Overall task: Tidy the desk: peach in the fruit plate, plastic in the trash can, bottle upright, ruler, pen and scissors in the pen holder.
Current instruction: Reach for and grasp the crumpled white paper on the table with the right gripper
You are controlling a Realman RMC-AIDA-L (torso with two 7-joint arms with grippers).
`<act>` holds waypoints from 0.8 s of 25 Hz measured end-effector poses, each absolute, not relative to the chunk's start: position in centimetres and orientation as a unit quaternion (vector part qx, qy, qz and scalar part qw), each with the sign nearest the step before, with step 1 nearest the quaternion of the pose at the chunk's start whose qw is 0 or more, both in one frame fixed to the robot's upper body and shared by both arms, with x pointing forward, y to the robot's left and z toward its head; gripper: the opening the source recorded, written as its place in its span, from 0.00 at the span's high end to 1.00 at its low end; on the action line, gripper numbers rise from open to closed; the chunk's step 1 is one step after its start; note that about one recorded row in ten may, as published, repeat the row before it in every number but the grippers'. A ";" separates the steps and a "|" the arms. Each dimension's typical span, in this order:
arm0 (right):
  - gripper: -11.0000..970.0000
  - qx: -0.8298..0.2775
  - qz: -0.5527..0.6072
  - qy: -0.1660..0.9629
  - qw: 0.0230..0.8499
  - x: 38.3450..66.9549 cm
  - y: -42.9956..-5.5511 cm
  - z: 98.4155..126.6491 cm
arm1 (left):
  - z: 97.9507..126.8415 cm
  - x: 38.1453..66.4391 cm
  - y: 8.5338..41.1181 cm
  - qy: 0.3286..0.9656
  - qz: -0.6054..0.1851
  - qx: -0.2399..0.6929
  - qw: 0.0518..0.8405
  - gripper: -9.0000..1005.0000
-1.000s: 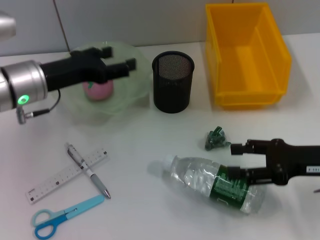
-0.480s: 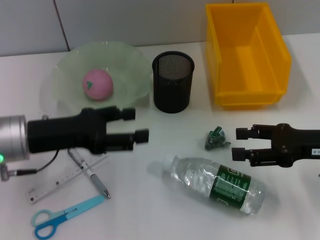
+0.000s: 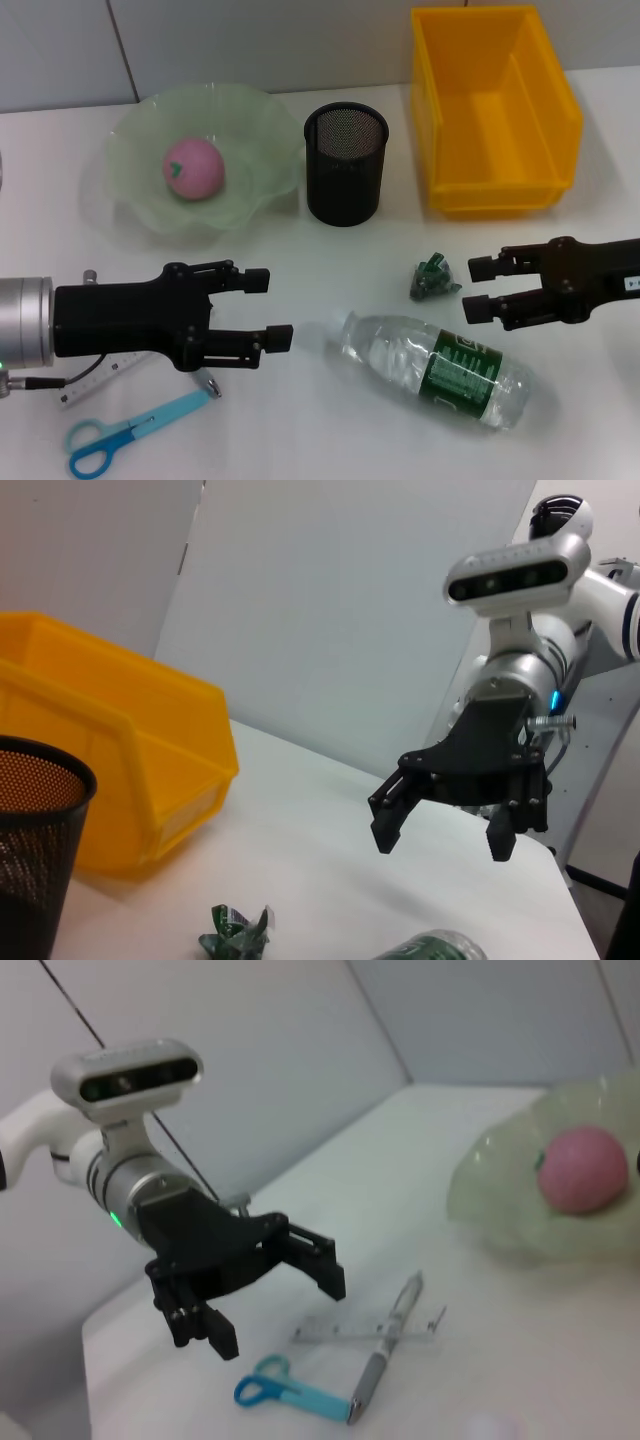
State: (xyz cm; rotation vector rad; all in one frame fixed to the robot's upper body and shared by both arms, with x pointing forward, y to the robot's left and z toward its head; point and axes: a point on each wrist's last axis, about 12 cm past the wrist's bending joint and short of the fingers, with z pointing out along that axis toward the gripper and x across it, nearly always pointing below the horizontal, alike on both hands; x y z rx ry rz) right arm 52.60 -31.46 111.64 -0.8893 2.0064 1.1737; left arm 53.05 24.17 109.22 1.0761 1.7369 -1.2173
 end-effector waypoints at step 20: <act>0.17 -0.406 0.326 0.833 0.185 60.0 -24.8 117.4 | 108.1 52.5 25.2 0.687 -0.444 0.418 0.395 0.16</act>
